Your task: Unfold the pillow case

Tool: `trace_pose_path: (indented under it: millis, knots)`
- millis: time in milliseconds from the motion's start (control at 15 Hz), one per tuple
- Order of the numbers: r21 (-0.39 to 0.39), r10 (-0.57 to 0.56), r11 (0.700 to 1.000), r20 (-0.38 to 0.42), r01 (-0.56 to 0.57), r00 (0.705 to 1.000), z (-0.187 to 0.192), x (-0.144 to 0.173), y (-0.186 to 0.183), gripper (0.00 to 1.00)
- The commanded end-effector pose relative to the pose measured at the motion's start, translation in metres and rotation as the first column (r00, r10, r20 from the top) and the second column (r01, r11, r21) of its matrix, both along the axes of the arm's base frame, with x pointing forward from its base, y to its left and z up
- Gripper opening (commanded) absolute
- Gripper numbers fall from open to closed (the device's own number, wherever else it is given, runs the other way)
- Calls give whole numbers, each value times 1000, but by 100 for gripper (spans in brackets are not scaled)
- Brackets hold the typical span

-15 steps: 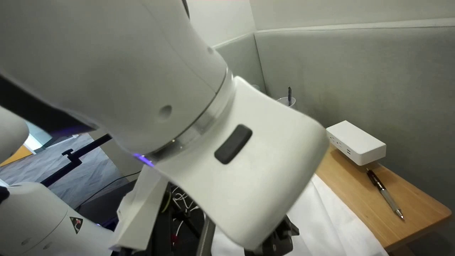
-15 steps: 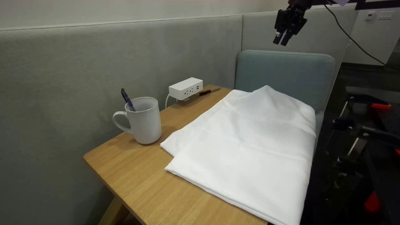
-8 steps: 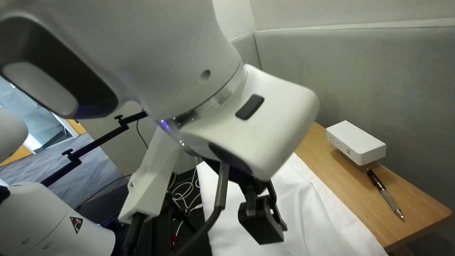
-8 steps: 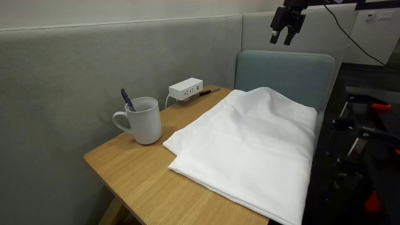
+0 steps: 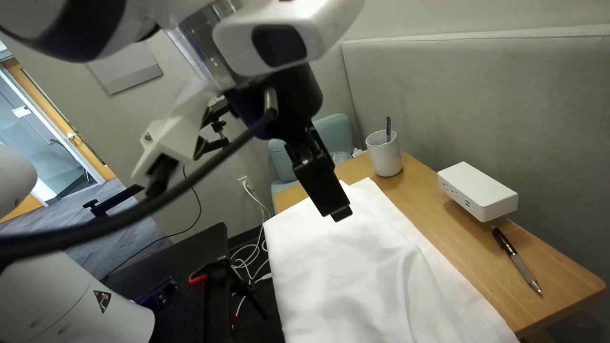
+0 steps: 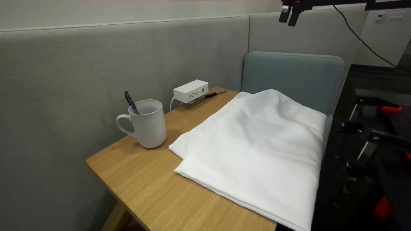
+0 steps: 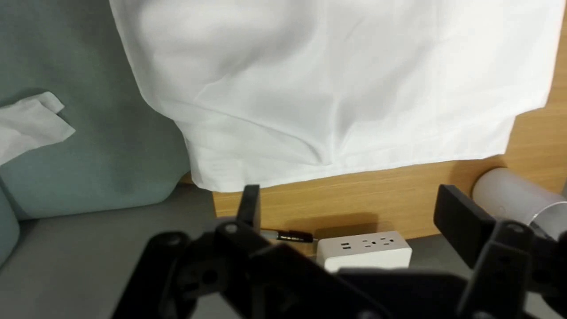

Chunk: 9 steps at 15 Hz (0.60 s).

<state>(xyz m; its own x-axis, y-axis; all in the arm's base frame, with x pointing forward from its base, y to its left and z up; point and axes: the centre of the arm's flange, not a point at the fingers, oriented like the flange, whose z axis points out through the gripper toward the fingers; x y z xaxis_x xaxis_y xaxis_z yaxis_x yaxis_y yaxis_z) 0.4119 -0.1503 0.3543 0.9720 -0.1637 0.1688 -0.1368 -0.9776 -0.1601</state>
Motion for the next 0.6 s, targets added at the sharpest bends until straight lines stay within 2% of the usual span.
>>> trace_pose_path:
  millis: [0,267,533]
  knots:
    - [4,56,998,9,-56,998,30,-7,18,100]
    - [17,86,996,21,-86,996,39,-6,27,100]
    - [8,74,997,28,-75,997,32,-2,25,100]
